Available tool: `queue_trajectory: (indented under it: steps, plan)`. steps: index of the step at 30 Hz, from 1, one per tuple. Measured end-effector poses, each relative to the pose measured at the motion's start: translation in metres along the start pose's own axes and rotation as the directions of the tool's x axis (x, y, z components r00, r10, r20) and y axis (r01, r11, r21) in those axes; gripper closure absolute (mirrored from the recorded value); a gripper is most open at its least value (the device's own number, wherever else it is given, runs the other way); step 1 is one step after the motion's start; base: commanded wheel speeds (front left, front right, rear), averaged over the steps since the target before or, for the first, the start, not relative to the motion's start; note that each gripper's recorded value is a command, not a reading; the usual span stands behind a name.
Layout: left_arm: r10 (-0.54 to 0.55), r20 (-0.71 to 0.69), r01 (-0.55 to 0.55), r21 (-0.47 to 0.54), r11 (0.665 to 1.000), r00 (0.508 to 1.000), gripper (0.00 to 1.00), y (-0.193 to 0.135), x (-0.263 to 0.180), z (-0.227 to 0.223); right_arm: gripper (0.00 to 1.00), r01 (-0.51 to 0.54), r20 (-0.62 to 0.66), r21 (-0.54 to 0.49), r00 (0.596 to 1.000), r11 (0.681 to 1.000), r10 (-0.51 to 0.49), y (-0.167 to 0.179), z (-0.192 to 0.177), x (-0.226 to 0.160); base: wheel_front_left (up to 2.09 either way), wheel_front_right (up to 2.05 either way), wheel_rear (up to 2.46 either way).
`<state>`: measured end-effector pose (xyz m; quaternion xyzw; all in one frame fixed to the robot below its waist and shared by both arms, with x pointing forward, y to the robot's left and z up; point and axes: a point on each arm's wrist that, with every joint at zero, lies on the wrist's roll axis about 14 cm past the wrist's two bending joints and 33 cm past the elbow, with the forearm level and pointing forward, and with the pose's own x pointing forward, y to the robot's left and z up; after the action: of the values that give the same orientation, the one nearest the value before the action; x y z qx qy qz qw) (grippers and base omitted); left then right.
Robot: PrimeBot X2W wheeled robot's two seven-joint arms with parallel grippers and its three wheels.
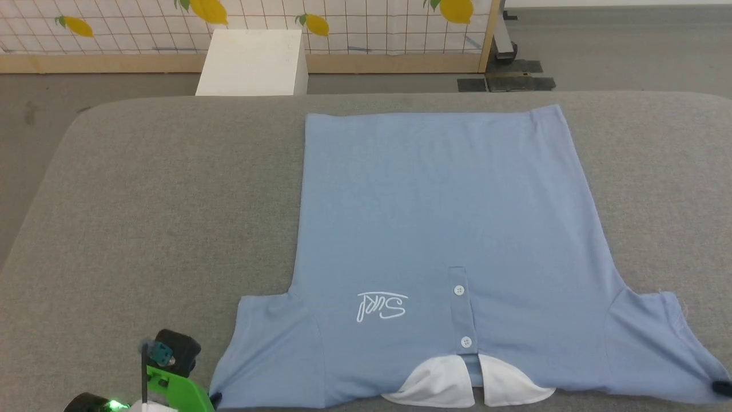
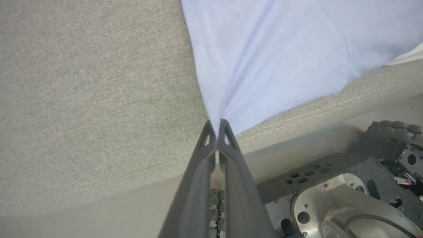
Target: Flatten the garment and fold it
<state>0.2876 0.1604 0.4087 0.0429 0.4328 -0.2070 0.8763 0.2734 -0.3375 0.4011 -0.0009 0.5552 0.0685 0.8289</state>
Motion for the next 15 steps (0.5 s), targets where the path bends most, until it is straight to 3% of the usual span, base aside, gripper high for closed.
queue_trajectory:
  steps: [1, 3, 10, 15]
  plan:
    - [0.0, 0.005, 0.0, -0.004, 1.0, 1.0, 1.0, -0.001, 0.0, 0.002, 1.0, 0.0, 0.013, 0.0, 1.0, 1.0, 0.0, 0.0, 0.004, 0.001, 0.0, 0.0, 0.0]
    - [-0.004, 0.014, 0.004, -0.01, 1.0, 1.0, 1.0, -0.002, -0.001, 0.005, 0.0, 0.0, 0.047, -0.008, 0.999, 1.0, 0.0, 0.001, 0.014, 0.001, 0.0, 0.0, 0.0]
    - [-0.012, 0.079, 0.014, -0.028, 1.0, 0.997, 1.0, -0.006, -0.002, 0.03, 0.0, -0.046, 0.143, -0.04, 0.988, 0.998, 0.051, 0.016, 0.065, 0.001, 0.0, 0.0, 0.0]
    - [-0.025, 0.123, 0.028, -0.019, 0.999, 0.992, 1.0, -0.012, -0.002, 0.048, 0.0, -0.051, 0.258, -0.099, 0.963, 0.994, 0.075, 0.024, 0.138, -0.007, 0.0, 0.0, 0.0]
